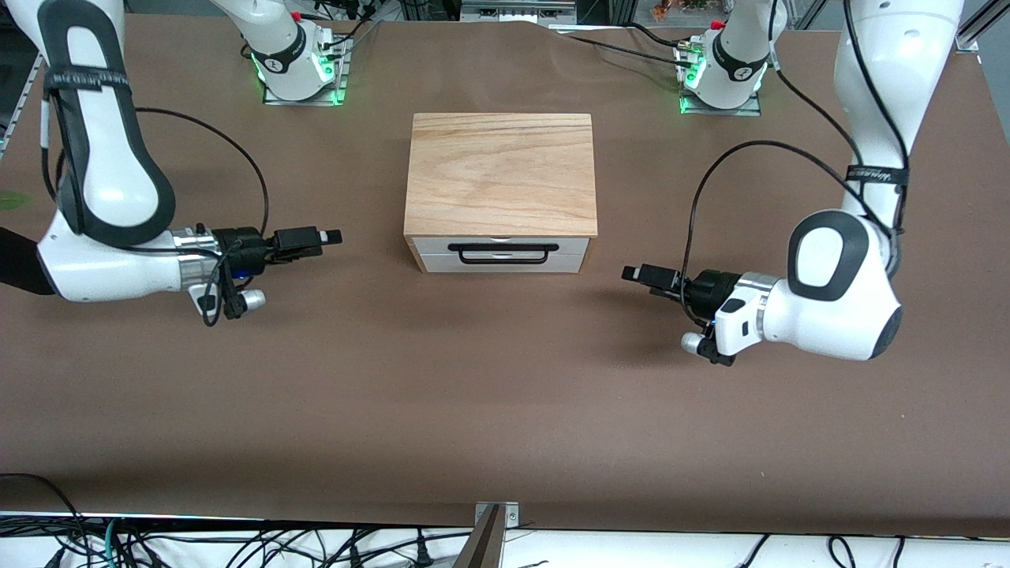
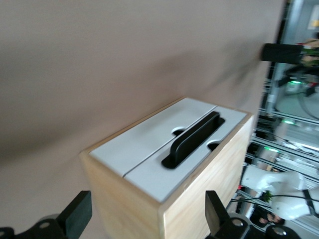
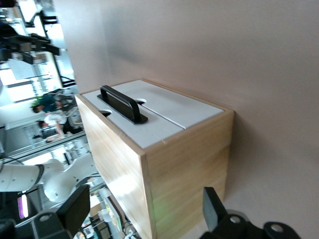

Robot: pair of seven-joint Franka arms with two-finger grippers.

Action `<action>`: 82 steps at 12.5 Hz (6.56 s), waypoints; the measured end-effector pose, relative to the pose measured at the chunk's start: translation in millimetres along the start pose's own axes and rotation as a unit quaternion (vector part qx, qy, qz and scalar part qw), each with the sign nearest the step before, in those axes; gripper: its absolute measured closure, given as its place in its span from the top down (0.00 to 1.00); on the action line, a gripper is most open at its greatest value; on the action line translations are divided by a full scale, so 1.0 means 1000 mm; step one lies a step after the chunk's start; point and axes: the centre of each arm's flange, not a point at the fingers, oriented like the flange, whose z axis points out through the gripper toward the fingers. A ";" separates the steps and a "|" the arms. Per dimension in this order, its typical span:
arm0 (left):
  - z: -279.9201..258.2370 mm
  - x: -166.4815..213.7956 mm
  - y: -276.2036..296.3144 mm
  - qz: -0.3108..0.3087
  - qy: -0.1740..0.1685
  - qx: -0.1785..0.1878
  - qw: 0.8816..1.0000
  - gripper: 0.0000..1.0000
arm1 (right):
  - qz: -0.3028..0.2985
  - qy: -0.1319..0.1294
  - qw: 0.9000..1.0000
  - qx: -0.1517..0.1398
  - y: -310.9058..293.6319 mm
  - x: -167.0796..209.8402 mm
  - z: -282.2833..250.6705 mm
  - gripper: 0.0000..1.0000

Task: Pull top drawer with both arms simultaneously
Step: 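Move the left gripper toward the drawer handle while the right gripper approaches, then close the left gripper on the handle while the right gripper grasps it, then pull the black handle outward with both grippers to slide the drawer open, then open both grippers and release the drawer handle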

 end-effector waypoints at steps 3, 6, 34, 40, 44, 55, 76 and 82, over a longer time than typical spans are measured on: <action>0.039 0.007 -0.012 0.038 0.010 -0.044 0.998 1.00 | -0.026 0.004 0.998 0.065 0.024 0.016 0.033 1.00; 0.072 0.000 -0.023 0.064 0.012 -0.098 0.993 1.00 | -0.057 0.009 0.990 0.131 0.030 0.029 0.087 1.00; 0.178 -0.025 -0.040 0.107 0.062 -0.184 0.975 0.19 | -0.147 0.114 0.957 0.222 0.039 0.031 0.230 0.18; 0.172 -0.015 -0.036 0.115 0.075 -0.177 0.975 0.19 | -0.153 0.125 0.956 0.217 0.035 0.038 0.223 0.18; 0.158 0.006 -0.038 0.118 0.093 -0.174 0.973 0.19 | -0.156 0.149 0.949 0.230 0.035 0.063 0.217 0.18; 0.131 0.057 -0.049 0.107 0.139 -0.168 0.970 0.19 | -0.132 0.184 0.944 0.241 0.032 0.126 0.202 0.18; 0.120 0.096 -0.082 0.103 0.176 -0.147 0.968 1.00 | -0.165 0.204 0.945 0.196 0.019 0.150 0.169 1.00; 0.112 0.099 -0.073 0.099 0.179 -0.149 0.967 1.00 | -0.205 0.147 0.966 0.054 0.009 0.150 0.115 1.00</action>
